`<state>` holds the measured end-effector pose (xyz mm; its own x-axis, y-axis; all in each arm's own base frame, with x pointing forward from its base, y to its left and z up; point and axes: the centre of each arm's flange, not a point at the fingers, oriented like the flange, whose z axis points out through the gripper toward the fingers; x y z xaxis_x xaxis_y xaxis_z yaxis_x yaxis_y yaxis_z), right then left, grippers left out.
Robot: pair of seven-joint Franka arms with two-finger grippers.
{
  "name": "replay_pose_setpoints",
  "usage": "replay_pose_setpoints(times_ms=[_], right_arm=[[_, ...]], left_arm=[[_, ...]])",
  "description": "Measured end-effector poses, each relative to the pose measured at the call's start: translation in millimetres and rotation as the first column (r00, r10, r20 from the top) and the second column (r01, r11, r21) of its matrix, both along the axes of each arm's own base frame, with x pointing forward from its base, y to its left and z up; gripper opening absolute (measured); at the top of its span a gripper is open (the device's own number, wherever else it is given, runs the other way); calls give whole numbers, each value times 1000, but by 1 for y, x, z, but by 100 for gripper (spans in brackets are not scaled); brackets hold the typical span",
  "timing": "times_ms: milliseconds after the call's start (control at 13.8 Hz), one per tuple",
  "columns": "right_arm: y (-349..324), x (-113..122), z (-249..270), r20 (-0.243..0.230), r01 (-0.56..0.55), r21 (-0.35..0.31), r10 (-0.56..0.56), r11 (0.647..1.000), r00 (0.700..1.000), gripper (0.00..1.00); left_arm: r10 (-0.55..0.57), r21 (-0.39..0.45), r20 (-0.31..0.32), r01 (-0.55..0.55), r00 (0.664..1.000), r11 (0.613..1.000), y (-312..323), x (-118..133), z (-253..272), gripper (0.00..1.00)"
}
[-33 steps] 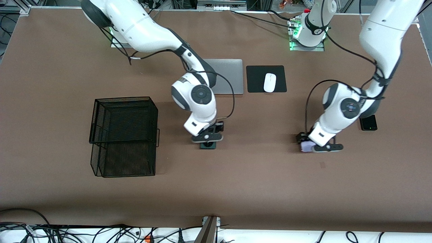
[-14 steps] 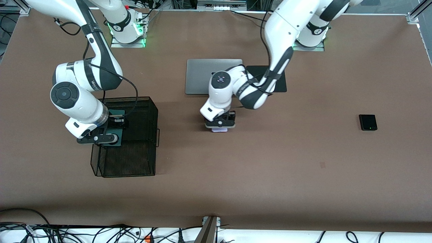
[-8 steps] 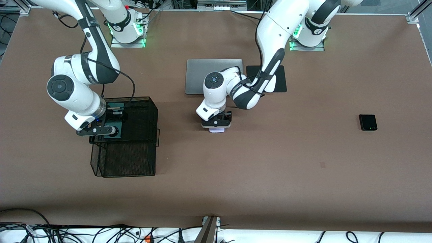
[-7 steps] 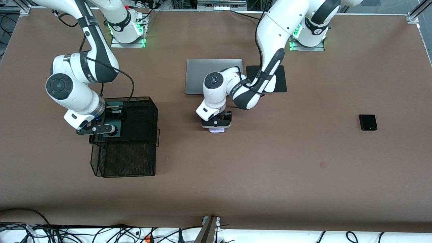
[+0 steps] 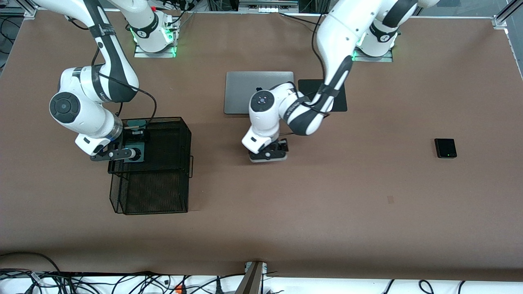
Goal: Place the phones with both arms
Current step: 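Grasp the HUAWEI phone while the left gripper reaches the black phone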
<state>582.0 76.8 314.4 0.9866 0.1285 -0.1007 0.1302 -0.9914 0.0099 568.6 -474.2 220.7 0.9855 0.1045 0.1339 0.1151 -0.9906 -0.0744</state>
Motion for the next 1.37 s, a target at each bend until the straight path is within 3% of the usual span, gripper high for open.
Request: replay_pose_setpoints(times_ms=[361, 433, 650, 794, 939, 1083, 1372], right_arm=[[-8, 5, -5, 27, 13, 0, -13, 1000, 1000, 80], [-8, 5, -6, 32, 15, 2, -15, 1000, 999, 81], [-8, 8, -3, 49, 23, 11, -24, 1000, 999, 99], [-8, 12, 3, 65, 24, 15, -24, 1000, 998, 100], [2, 24, 25, 110, 28, 26, -31, 999, 993, 100], [43, 36, 60, 134, 70, 46, -75, 996, 988, 100], [207, 38, 98, 125, 130, 73, -139, 989, 982, 100]], left_arm=[[31, 26, -78, -29, 996, 999, 116, 46, 63, 100], [19, 37, -92, -16, 996, 999, 143, 48, 69, 100], [-57, 69, -144, 67, 988, 995, 229, 50, 80, 100], [-113, 77, -177, 129, 978, 989, 301, 53, 91, 100], [-141, 78, -199, 159, 970, 984, 370, 54, 102, 100], [-185, 72, -216, 204, 959, 976, 425, 54, 109, 100], [-271, 56, -223, 289, 936, 956, 533, 54, 121, 100]])
